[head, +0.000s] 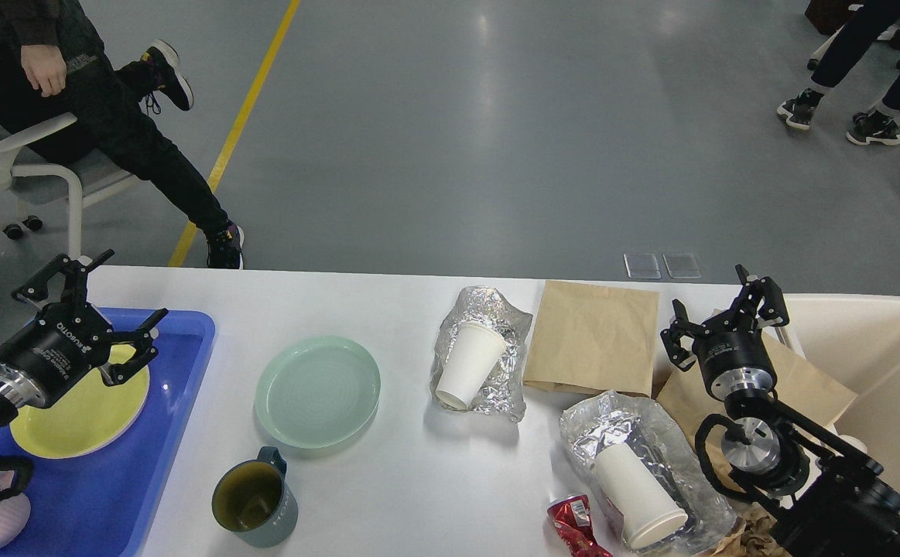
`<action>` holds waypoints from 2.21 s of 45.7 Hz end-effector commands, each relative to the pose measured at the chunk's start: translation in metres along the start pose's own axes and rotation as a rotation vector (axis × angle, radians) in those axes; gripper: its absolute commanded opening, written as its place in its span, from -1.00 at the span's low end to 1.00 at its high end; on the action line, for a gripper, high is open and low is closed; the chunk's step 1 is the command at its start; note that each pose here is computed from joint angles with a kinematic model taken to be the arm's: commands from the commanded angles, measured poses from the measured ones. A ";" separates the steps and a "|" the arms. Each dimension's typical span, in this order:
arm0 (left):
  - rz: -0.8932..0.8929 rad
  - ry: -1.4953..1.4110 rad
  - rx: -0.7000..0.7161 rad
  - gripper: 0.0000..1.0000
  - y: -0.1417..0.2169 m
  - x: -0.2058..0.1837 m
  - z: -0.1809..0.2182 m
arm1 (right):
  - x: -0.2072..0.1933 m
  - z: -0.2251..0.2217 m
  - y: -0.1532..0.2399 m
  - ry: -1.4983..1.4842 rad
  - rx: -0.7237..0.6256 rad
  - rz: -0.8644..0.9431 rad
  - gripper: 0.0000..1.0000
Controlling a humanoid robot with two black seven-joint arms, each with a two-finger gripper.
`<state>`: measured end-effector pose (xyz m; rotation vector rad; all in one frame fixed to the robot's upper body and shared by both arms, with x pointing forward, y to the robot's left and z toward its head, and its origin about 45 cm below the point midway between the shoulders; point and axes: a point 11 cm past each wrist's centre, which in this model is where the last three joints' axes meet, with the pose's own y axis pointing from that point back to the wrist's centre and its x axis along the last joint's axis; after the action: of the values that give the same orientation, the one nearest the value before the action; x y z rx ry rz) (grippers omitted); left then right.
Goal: Tidy desktop
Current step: 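Raise the left gripper up and away from the blue tray, then lower the left gripper toward the dark teal mug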
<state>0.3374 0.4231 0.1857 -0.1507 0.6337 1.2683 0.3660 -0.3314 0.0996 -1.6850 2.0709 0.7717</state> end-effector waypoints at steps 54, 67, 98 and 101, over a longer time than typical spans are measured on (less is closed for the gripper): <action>-0.371 -1.507 1.156 0.94 -0.059 -0.218 0.117 | -0.001 0.000 0.000 -0.001 0.000 -0.001 1.00; -0.436 -1.547 1.283 0.93 0.005 -0.327 0.113 | 0.000 0.000 0.000 0.000 0.000 0.000 1.00; -0.390 -1.432 1.273 0.94 0.035 -0.339 0.101 | -0.001 0.000 0.000 -0.001 0.000 -0.001 1.00; -0.390 -1.409 1.265 0.94 0.036 -0.334 0.102 | 0.000 0.000 0.000 0.000 0.000 0.000 1.00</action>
<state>0.2876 0.1935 0.4576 1.4992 -0.0043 0.1897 0.3660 -0.3313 0.0997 -1.6851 2.0706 0.7719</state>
